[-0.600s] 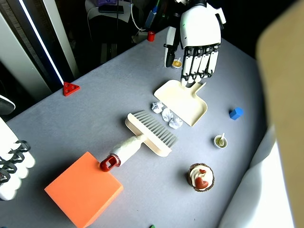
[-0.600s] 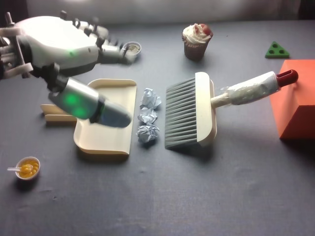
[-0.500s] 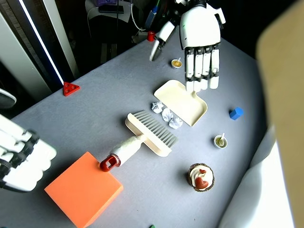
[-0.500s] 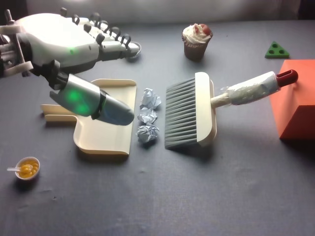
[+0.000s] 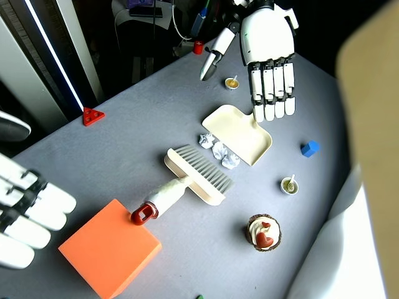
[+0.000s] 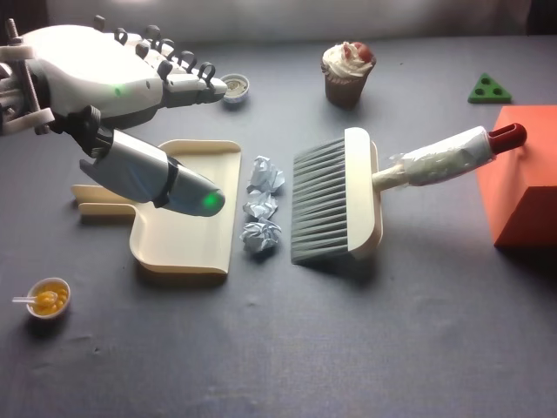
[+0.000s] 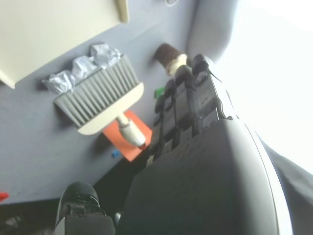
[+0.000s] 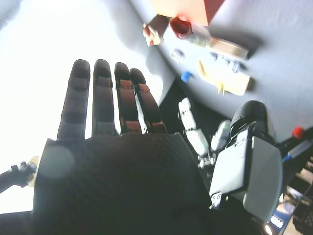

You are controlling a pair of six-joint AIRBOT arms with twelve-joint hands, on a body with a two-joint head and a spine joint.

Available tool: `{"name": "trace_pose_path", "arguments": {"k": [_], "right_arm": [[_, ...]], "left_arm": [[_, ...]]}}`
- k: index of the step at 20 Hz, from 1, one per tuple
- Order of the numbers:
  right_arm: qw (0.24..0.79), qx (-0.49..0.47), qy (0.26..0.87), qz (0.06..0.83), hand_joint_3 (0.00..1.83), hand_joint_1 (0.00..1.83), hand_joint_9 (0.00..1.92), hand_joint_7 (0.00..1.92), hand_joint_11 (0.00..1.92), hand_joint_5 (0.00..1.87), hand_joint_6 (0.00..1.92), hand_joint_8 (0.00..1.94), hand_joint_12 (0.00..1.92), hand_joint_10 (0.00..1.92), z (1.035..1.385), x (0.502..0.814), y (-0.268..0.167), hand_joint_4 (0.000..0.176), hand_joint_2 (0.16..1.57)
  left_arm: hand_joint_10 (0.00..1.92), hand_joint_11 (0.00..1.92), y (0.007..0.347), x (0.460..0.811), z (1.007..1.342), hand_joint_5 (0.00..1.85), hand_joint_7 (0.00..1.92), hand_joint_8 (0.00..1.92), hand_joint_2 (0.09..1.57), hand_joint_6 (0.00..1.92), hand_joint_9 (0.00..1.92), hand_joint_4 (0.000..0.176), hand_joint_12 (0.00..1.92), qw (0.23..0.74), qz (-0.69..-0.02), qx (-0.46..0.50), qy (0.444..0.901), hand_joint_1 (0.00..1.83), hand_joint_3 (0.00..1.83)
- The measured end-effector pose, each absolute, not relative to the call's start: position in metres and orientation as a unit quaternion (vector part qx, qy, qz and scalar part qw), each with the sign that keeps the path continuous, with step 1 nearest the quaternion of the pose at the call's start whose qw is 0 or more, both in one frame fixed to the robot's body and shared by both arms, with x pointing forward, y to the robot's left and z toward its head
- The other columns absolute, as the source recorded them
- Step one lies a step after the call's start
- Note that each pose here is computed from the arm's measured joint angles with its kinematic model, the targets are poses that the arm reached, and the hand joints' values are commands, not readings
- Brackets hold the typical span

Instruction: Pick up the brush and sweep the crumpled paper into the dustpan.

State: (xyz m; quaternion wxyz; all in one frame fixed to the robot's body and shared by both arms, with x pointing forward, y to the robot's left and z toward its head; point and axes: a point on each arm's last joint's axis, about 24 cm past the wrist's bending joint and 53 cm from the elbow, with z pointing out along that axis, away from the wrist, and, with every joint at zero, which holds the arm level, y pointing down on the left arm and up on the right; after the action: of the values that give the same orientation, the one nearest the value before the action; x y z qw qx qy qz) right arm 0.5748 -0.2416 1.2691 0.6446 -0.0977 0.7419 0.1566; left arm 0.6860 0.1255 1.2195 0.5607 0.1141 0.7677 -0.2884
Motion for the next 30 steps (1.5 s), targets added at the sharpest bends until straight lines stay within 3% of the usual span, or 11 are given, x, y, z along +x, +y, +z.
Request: {"name": "trace_pose_path", "arguments": {"k": [3,7,11,15,18,21,24,27,30], "right_arm": [[0.657,-0.093,0.733,0.151,0.01,0.0,0.11,0.1,0.06,0.08,0.01,0.0,0.01,0.0,1.275,0.577,-0.245,0.0,0.93],[0.686,-0.101,0.707,0.14,0.01,0.0,0.11,0.11,0.09,0.08,0.01,0.0,0.02,0.01,1.29,0.574,-0.24,0.0,0.95],[0.708,-0.1,0.685,0.14,0.0,0.0,0.15,0.15,0.13,0.13,0.01,0.01,0.03,0.01,1.303,0.573,-0.234,0.0,0.96],[0.719,-0.093,0.674,0.139,0.0,0.0,0.11,0.1,0.08,0.07,0.0,0.0,0.0,0.0,1.31,0.572,-0.235,0.0,0.96],[0.729,-0.086,0.665,0.139,0.0,0.0,0.13,0.13,0.1,0.1,0.01,0.01,0.01,0.01,1.314,0.573,-0.235,0.0,0.96],[0.737,-0.074,0.658,0.137,0.0,0.0,0.14,0.13,0.11,0.11,0.01,0.01,0.01,0.01,1.319,0.574,-0.24,0.0,0.96],[0.735,-0.076,0.66,0.139,0.0,0.0,0.14,0.14,0.12,0.13,0.01,0.01,0.01,0.01,1.318,0.573,-0.238,0.0,0.96],[0.728,-0.075,0.667,0.142,0.0,0.0,0.15,0.15,0.12,0.14,0.01,0.01,0.01,0.01,1.313,0.574,-0.236,0.0,0.96],[0.725,-0.071,0.67,0.144,0.01,0.0,0.11,0.1,0.08,0.08,0.0,0.0,0.0,0.01,1.311,0.574,-0.237,0.0,0.98]], "left_arm": [[0.0,0.09,0.133,0.692,1.221,0.03,0.09,0.0,1.05,0.0,0.11,0.0,0.02,0.57,-0.27,0.117,0.767,0.34,0.01],[0.01,0.12,0.145,0.701,1.221,0.03,0.11,0.01,1.04,0.01,0.13,0.0,0.03,0.581,-0.245,0.123,0.766,0.58,0.0],[0.0,0.13,0.154,0.707,1.214,0.01,0.11,0.0,1.05,0.0,0.14,0.0,0.03,0.58,-0.231,0.12,0.772,0.68,0.0],[0.0,0.11,0.159,0.712,1.199,0.0,0.07,0.0,1.08,0.0,0.12,0.0,0.02,0.571,-0.218,0.117,0.783,0.63,0.01],[0.01,0.14,0.157,0.713,1.187,0.06,0.07,0.01,1.09,0.02,0.13,0.046,0.03,0.56,-0.219,0.113,0.791,0.65,0.01],[0.0,0.16,0.16,0.719,1.18,0.1,0.07,0.0,1.09,0.02,0.14,0.078,0.03,0.558,-0.21,0.113,0.795,0.69,0.0],[0.0,0.15,0.161,0.719,1.168,0.12,0.07,0.0,1.09,0.01,0.13,0.09,0.02,0.549,-0.206,0.113,0.802,0.69,0.0],[0.0,0.14,0.168,0.723,1.163,0.13,0.06,0.0,1.09,0.01,0.13,0.09,0.02,0.548,-0.199,0.111,0.805,0.74,0.0],[0.0,0.14,0.175,0.725,1.155,0.12,0.06,0.0,1.1,0.0,0.12,0.101,0.02,0.543,-0.189,0.108,0.811,0.69,0.0]]}}
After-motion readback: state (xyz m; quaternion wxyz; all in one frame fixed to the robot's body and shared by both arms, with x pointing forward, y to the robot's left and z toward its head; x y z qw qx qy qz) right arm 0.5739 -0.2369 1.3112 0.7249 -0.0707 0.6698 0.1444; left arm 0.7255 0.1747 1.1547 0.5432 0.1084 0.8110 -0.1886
